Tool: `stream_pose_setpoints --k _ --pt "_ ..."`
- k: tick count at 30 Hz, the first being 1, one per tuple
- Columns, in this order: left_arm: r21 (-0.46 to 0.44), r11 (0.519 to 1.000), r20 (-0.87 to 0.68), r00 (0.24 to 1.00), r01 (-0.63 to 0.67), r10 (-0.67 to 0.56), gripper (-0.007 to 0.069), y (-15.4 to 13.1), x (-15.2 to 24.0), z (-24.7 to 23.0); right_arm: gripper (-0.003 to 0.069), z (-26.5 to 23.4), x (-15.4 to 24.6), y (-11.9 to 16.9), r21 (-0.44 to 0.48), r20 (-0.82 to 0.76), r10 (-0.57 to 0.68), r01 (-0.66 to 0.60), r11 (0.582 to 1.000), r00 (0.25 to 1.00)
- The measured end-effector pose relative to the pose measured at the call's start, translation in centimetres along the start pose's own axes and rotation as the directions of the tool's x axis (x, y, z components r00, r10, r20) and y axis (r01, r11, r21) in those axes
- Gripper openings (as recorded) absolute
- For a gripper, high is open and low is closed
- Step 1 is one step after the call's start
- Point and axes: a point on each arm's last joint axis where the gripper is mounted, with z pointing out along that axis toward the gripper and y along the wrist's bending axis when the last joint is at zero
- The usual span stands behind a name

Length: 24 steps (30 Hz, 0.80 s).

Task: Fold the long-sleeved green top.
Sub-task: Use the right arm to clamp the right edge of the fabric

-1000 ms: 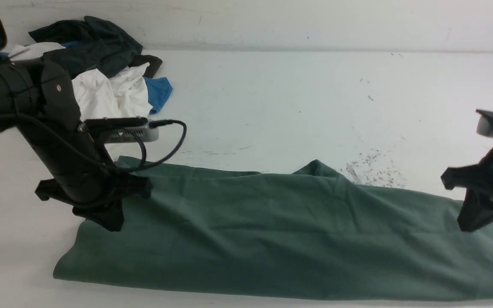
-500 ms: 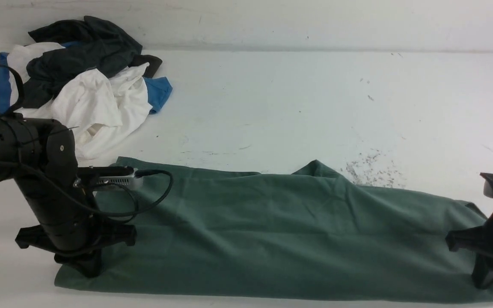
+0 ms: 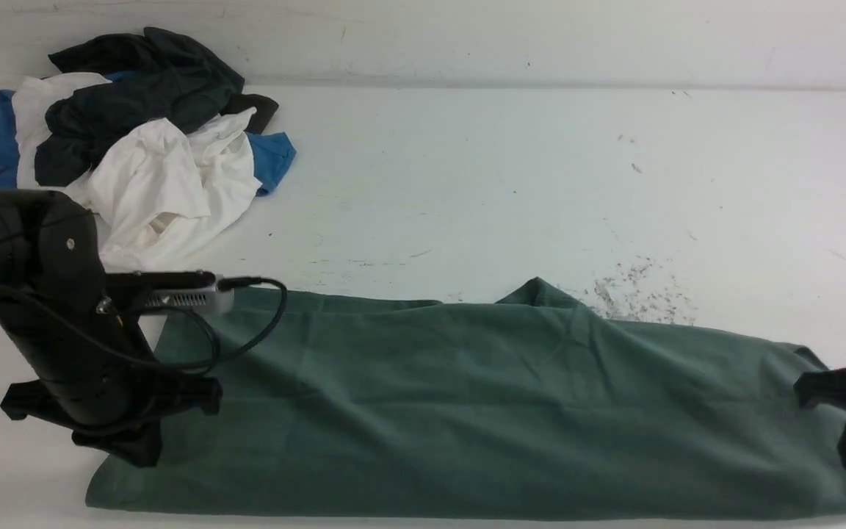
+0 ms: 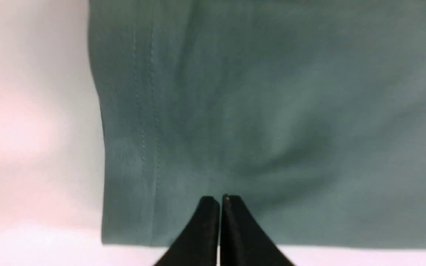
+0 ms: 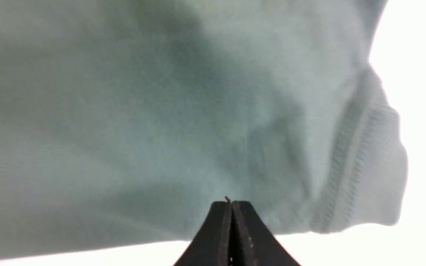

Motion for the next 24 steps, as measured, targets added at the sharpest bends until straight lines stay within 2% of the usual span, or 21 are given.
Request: stream_pose_setpoints --k 4,7,11,14,18,24 --pt "0.022 1.0 0.069 0.998 -0.01 0.009 -0.0004 -0.4 -0.7 -1.9 -0.0013 -1.4 -0.8 -1.1 -0.017 0.027 0.06 -0.06 0.998 0.998" --pt "0.037 0.999 0.106 0.994 -0.02 0.016 -0.0004 -0.9 -2.4 -3.4 -0.0008 -3.4 -2.3 -1.1 -0.079 0.074 0.101 -0.095 0.992 0.992" --pt "0.062 0.998 0.111 0.994 -0.024 0.017 -0.0004 -1.6 -4.5 -3.5 -0.0004 -5.3 -3.6 0.9 -0.138 0.146 0.016 0.004 0.99 0.989" --pt "0.059 0.997 0.088 0.995 -0.054 0.049 -0.0004 -1.9 -6.3 -2.5 0.0002 -6.9 -4.5 3.9 -0.169 0.224 -0.074 0.113 0.979 0.972" --pt "0.033 0.998 0.07 0.996 -0.058 0.056 -0.0004 -1.7 -6.9 -1.5 0.0016 -7.5 -4.7 5.0 -0.161 0.25 -0.117 0.16 0.974 0.961" --pt "0.019 0.999 0.145 0.989 -0.035 0.032 -0.0004 -1.6 -7.8 -1.4 0.0038 -7.4 -4.8 4.4 -0.074 0.248 -0.153 0.177 0.981 0.957"
